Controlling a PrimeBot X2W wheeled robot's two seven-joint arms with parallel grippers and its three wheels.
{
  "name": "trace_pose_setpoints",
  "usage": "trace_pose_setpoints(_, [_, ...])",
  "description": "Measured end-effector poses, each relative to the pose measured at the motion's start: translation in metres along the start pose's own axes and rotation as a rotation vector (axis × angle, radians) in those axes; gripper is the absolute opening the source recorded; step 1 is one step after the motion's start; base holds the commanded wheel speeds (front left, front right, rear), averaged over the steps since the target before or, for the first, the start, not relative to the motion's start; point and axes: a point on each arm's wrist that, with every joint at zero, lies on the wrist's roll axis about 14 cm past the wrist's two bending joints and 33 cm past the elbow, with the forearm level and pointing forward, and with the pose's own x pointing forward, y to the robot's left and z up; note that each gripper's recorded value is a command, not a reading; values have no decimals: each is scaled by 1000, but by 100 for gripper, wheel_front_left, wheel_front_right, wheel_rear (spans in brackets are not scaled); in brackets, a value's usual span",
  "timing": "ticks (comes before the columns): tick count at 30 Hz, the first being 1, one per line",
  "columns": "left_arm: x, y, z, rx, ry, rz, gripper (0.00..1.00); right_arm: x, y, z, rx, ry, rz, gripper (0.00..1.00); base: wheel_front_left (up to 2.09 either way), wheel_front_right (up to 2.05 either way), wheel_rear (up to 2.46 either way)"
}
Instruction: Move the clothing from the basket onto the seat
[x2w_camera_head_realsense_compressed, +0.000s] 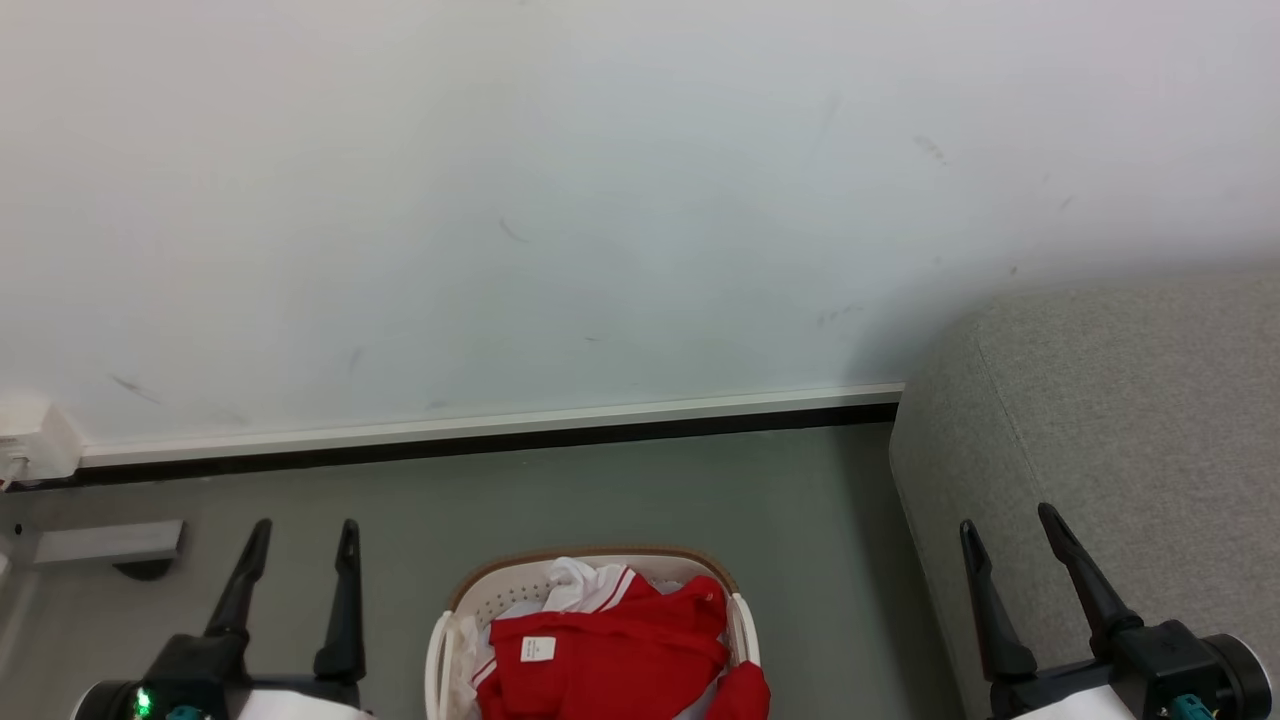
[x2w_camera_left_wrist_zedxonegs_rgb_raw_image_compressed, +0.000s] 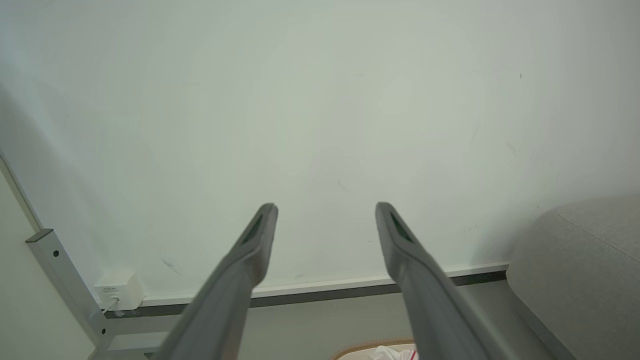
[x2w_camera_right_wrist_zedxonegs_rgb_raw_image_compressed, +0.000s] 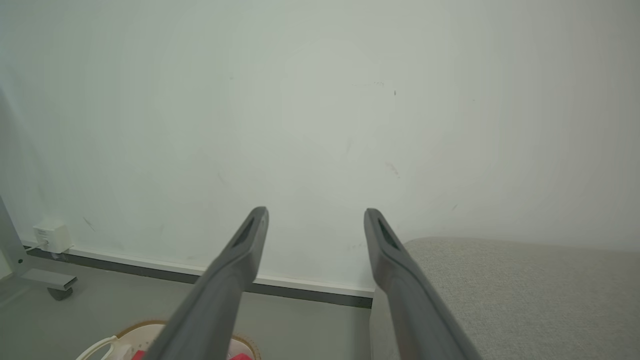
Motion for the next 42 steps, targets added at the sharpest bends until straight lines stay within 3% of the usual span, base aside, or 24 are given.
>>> trace_pose_setpoints(28, [3,-5,-7,-33,20,-8,100,1,3,3,16,-8,9,100,0,0,0])
trace_pose_setpoints(42, [19,-8,-27,-100,61,-12,100,11,-7,0,45,-9,-19,100,0,0,0])
